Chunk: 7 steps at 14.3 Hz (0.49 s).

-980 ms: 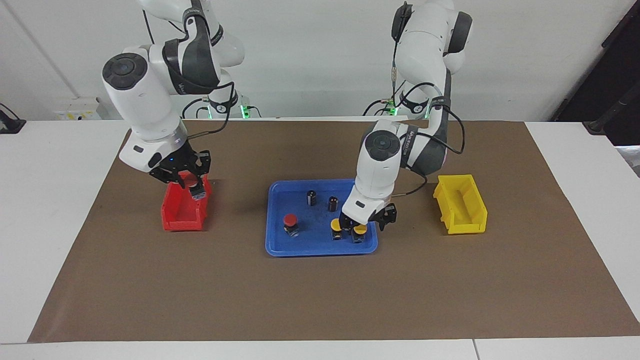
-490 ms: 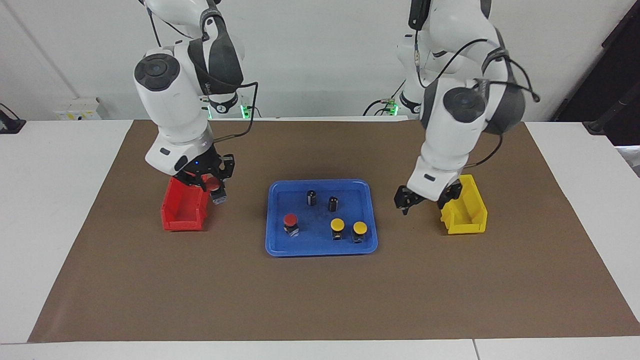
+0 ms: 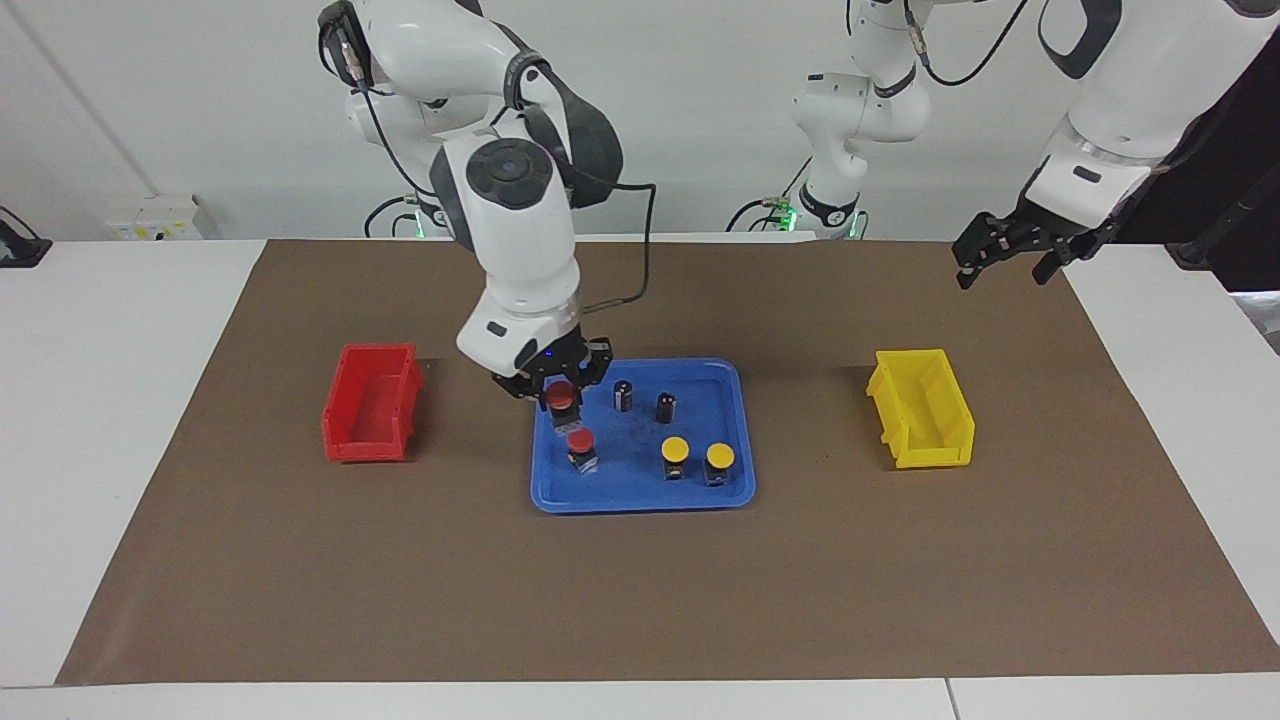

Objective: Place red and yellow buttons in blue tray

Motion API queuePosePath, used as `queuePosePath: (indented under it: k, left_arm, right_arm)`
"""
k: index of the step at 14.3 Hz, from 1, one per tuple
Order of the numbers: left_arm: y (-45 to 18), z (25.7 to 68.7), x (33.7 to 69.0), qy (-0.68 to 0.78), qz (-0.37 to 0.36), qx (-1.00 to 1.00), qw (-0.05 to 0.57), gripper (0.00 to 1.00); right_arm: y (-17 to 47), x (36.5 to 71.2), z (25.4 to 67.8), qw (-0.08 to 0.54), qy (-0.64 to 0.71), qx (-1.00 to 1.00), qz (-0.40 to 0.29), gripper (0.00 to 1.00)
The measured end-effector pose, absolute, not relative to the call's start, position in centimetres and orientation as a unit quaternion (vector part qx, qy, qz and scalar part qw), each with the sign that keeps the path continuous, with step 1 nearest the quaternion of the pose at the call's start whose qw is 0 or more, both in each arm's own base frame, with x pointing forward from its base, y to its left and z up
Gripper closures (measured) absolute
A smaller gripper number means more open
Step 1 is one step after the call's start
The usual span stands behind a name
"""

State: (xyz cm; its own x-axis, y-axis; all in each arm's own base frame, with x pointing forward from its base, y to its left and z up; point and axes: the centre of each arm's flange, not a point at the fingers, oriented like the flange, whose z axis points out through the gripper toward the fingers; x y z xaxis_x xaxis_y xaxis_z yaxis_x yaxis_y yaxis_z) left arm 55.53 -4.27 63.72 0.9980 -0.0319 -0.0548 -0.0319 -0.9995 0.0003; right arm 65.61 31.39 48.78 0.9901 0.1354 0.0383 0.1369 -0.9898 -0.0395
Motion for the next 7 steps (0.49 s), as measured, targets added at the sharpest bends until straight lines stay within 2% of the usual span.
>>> queuePosePath:
  k: [4, 7]
  left_arm:
    - [-3.1, 58.8, 53.9, 0.020, 0.021, -1.000, -0.012, 0.00]
    - [-3.7, 58.2, 53.3, 0.027, 0.019, -0.999, -0.014, 0.00]
  right_arm:
    - [35.5, 67.2, 43.9, 0.018, -0.071, -0.997, -0.038, 0.58]
    - [35.4, 67.5, 42.1, -0.002, -0.076, -0.996, -0.037, 0.58]
